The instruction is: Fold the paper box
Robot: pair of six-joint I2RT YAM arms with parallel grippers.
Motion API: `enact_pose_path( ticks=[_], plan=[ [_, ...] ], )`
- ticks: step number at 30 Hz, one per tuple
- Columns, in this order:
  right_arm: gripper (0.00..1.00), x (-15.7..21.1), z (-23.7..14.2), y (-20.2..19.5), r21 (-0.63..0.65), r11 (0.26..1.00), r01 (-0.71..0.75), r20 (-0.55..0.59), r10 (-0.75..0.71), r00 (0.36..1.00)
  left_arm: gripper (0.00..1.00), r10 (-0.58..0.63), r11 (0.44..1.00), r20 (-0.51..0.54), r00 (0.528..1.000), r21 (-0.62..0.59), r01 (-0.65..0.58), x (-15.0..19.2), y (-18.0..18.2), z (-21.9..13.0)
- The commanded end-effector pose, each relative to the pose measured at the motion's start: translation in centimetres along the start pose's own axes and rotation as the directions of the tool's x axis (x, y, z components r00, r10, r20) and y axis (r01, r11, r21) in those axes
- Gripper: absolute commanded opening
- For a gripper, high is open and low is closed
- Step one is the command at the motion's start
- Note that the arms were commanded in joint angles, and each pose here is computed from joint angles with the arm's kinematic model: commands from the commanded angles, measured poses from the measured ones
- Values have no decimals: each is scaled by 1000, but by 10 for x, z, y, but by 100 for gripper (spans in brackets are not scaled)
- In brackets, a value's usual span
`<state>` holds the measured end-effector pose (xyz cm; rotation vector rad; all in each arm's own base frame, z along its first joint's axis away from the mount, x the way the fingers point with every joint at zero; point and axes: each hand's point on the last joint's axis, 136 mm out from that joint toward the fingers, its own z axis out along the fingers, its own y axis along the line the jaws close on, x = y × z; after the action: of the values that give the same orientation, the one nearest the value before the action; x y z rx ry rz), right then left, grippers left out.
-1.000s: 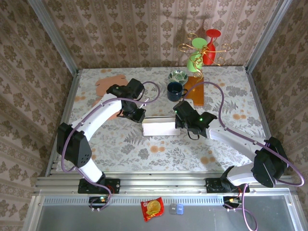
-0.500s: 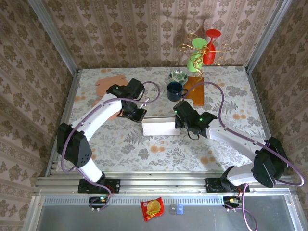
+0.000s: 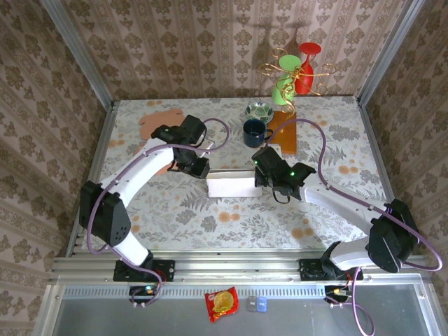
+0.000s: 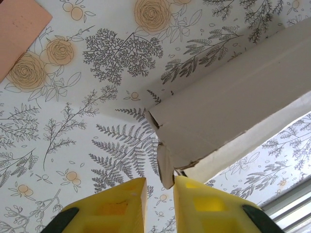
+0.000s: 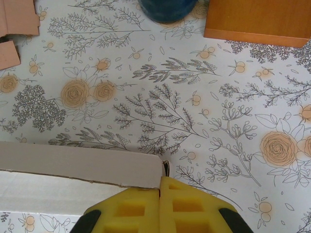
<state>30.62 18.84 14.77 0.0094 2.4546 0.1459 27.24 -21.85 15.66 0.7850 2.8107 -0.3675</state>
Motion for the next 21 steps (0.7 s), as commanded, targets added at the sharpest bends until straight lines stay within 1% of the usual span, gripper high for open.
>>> enact_pose_path(
  ticks=[1, 8, 21],
  plan=[
    [0, 42, 9, -11, 45, 998, 37, -153, -30, 988, 21, -14, 1000, 19, 1000, 22, 13, -2, -2, -3],
    [0, 40, 9, -10, 43, 998, 36, -148, -29, 989, 20, -11, 1000, 21, 1000, 27, 10, -3, -3, -2],
    [0, 42, 10, -10, 44, 998, 37, -152, -30, 988, 19, -1, 1000, -6, 1000, 20, 2, 1, -1, 4]
  ],
)
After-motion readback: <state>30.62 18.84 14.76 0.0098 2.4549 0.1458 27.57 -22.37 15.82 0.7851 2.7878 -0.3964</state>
